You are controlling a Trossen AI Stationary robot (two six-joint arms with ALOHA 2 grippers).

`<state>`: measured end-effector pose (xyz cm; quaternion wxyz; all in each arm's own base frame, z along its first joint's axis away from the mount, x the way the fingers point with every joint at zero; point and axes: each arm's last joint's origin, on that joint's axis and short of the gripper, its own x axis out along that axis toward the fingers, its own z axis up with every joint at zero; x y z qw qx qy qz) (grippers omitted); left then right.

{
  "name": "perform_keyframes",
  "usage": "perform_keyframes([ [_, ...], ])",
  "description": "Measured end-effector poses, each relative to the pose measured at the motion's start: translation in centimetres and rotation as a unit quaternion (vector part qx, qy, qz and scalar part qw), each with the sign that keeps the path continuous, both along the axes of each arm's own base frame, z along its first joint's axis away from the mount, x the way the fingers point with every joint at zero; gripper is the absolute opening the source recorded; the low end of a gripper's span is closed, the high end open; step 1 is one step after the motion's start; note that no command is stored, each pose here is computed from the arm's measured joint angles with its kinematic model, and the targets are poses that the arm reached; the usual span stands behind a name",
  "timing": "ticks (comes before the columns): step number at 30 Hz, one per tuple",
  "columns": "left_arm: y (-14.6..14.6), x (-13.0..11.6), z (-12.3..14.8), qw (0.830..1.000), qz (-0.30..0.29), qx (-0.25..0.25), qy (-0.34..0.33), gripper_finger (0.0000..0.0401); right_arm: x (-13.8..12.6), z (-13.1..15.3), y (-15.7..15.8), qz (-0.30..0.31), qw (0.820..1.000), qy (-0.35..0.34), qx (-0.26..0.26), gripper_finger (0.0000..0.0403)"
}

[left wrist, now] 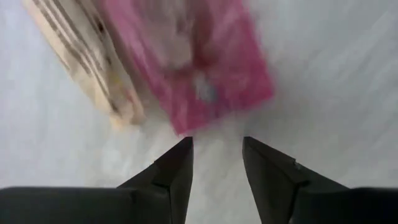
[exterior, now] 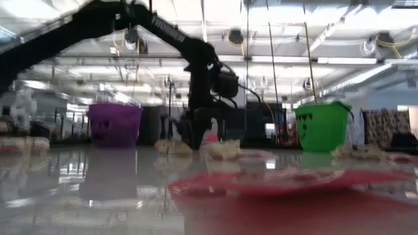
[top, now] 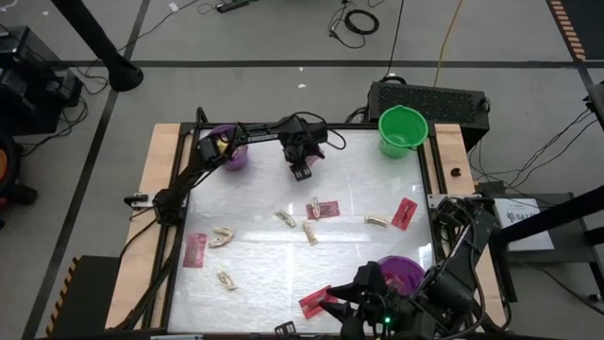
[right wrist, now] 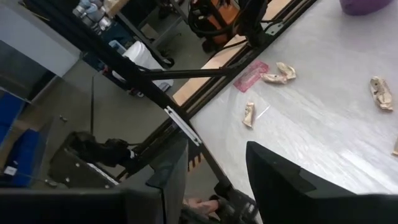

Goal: Sort candy by brand, put in halloween buckets
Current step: Put the red candy into the bottom violet bucket

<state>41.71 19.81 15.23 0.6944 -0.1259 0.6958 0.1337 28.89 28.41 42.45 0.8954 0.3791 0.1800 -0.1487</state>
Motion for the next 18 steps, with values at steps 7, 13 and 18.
perform_keyframes([
  [7, 0.0, 0.3, -0.1, 0.999, -0.03, 0.025, 0.004, 0.012, 0.8, 0.6, -0.2, 0.003, 1.0, -0.026, 0.002, 0.0155],
  [13, 0.0, 0.3, -0.1, 0.999, -0.026, 0.027, 0.006, 0.0111, 1.7, 0.9, -0.8, 0.004, 0.999, -0.038, -0.009, 0.0155],
  [18, -0.3, -0.2, 0.9, 0.998, -0.045, 0.007, 0.033, 0.0111, 2.0, 0.9, -1.2, 0.008, 0.999, -0.034, -0.03, 0.0155],
])
